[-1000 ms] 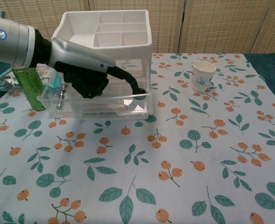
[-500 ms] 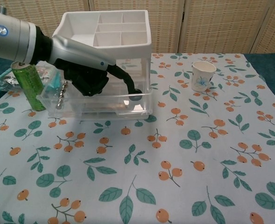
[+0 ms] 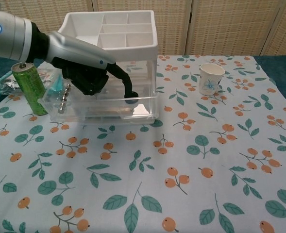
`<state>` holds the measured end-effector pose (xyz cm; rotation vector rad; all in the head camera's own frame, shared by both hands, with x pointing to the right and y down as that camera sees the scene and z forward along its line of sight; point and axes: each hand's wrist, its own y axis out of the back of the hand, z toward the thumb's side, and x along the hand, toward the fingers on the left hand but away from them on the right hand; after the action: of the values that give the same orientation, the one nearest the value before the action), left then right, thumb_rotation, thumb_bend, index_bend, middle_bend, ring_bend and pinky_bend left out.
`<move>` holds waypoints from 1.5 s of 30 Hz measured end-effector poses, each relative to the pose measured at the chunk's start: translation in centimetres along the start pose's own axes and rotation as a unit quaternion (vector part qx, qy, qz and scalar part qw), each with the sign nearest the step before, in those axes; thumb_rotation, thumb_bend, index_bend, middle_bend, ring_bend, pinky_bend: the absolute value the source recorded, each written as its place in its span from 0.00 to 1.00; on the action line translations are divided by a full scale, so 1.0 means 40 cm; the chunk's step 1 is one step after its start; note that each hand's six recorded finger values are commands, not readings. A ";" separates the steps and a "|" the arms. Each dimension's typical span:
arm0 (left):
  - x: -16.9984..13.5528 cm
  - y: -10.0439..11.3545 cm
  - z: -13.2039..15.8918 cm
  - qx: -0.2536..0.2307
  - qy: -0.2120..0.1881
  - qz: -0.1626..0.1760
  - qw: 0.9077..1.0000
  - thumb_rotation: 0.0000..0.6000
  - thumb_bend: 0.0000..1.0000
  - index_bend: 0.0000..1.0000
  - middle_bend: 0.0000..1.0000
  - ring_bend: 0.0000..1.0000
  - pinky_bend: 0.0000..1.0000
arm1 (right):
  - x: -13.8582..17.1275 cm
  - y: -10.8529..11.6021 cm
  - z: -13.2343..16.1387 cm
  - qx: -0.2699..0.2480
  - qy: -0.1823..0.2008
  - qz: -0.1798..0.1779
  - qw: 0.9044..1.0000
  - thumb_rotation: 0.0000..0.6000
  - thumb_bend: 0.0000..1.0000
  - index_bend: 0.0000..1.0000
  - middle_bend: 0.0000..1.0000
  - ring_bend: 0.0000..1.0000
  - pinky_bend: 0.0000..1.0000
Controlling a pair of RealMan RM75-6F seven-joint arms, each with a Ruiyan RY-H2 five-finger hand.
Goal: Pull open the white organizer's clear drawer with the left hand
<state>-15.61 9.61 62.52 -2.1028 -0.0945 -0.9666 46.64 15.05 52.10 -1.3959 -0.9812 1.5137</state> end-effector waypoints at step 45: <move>-0.077 0.038 0.023 0.047 -0.006 0.079 0.996 0.97 0.81 0.40 0.96 1.00 1.00 | 0.011 -0.004 -0.006 -0.005 -0.002 -0.002 1.000 1.00 0.37 0.08 0.14 0.12 0.16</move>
<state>-16.66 9.99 59.15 -1.9967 0.0195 -0.8384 46.87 15.52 52.06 -1.3968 -0.9948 1.5111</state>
